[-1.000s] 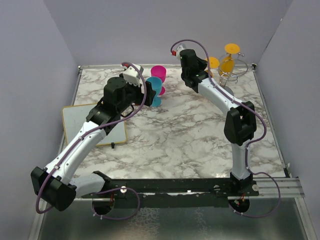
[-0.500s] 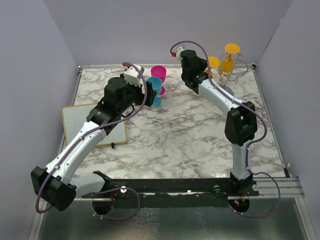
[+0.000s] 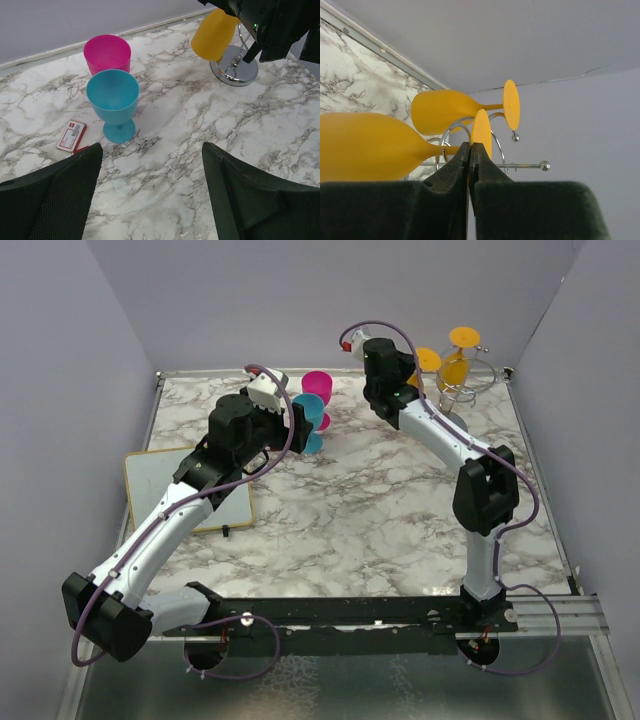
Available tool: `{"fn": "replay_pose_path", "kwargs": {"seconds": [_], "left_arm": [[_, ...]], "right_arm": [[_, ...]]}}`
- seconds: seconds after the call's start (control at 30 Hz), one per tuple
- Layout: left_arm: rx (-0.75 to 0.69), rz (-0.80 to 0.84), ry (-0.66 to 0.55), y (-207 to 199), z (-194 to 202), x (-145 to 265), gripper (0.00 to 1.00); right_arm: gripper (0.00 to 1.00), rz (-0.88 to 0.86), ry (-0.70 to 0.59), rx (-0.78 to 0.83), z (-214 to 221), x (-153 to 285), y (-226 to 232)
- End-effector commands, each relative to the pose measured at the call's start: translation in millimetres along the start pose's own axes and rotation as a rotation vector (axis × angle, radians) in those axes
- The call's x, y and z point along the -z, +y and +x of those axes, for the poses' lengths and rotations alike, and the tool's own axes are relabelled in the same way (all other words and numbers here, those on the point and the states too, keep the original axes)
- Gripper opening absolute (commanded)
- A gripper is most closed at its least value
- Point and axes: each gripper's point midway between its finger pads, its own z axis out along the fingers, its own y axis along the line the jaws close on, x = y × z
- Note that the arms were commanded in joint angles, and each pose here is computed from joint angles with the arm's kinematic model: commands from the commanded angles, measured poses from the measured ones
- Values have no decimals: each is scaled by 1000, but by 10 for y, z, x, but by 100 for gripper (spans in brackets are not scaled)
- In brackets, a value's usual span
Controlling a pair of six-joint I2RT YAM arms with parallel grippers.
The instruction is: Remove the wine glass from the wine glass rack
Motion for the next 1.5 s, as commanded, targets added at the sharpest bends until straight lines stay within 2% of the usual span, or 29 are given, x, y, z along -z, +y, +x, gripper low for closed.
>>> {"fn": "replay_pose_path", "kwargs": {"seconds": [0.0,0.57,0.87,0.97,1.17,1.37,1.47], "left_arm": [[-9,-11,-37,-5,-123,20,83],[-16,-22,-43,15,-142,40,83],[-17,-26,-37,25,-124,32,83],[-16,-23,-38,18,-128,32,83],[-32,-76,-58,119,-200,106,83],[-74,-240,-162,418,-463,419,84],[-43,-301,-244,501,-622,683,86]], "right_arm": [[1,43,-56,-13,-190,72,-150],[1,11,-133,-24,-496,-16,17],[1,14,-199,-134,-724,263,-331],[1,-17,-246,-219,-804,469,-531],[1,-200,-415,-528,-905,1019,-920],[1,-247,-452,-751,-579,1403,-1132],[1,-360,-491,-922,-443,1598,-1184]]}}
